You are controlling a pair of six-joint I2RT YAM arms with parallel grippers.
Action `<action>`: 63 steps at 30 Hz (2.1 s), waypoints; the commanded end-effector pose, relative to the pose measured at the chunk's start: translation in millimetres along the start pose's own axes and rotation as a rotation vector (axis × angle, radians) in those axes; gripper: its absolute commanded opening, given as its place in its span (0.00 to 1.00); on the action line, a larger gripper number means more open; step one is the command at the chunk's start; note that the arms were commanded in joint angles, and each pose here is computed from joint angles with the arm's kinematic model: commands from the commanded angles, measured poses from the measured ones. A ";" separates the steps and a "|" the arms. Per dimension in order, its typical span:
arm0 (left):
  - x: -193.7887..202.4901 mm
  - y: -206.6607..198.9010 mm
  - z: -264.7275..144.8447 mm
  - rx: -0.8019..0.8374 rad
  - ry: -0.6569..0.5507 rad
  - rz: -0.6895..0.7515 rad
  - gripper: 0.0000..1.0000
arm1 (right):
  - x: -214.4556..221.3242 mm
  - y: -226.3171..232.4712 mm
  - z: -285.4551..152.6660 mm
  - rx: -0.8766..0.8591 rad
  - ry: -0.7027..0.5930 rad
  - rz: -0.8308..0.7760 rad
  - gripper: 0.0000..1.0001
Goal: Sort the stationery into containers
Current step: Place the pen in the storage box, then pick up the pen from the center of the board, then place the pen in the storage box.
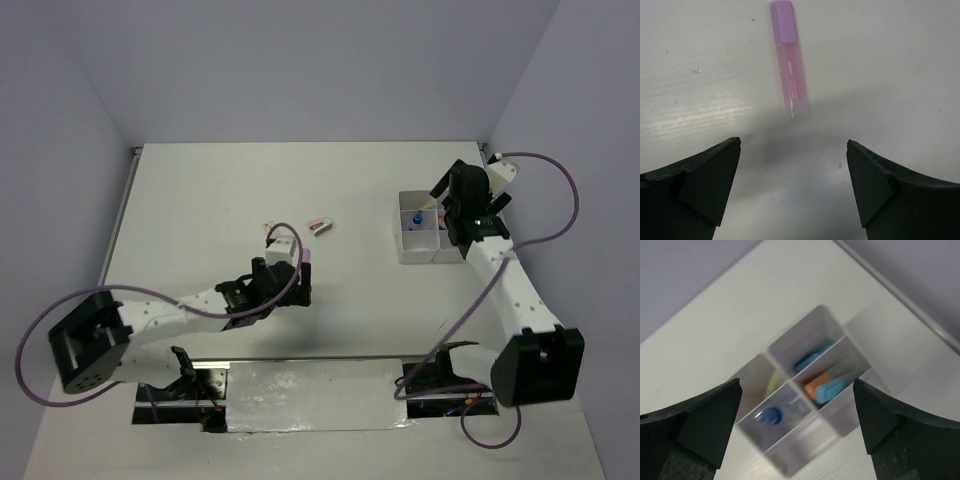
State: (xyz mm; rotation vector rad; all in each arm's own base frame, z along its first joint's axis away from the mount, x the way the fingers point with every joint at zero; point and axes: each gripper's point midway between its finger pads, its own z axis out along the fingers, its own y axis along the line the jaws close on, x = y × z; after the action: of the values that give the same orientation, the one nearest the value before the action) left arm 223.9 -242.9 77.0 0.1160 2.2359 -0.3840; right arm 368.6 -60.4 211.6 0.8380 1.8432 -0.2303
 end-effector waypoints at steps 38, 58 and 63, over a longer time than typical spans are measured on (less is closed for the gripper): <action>-27.4 -83.6 -16.3 0.233 -0.190 0.048 0.00 | 157.0 139.5 -208.8 -1.044 0.490 -0.010 0.96; -71.1 -110.1 -63.7 0.440 -0.394 0.001 0.23 | 203.3 157.4 -286.7 -1.301 0.665 -0.088 0.00; -71.7 -90.7 -56.7 0.286 -0.336 -0.013 0.99 | 160.8 150.9 -228.8 -1.051 0.375 -0.180 0.00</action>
State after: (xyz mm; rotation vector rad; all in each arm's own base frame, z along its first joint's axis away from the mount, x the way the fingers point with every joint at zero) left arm 199.3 -313.4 167.4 0.2631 1.8451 -0.7253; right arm 226.7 273.4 173.4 -0.0942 2.1257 1.0469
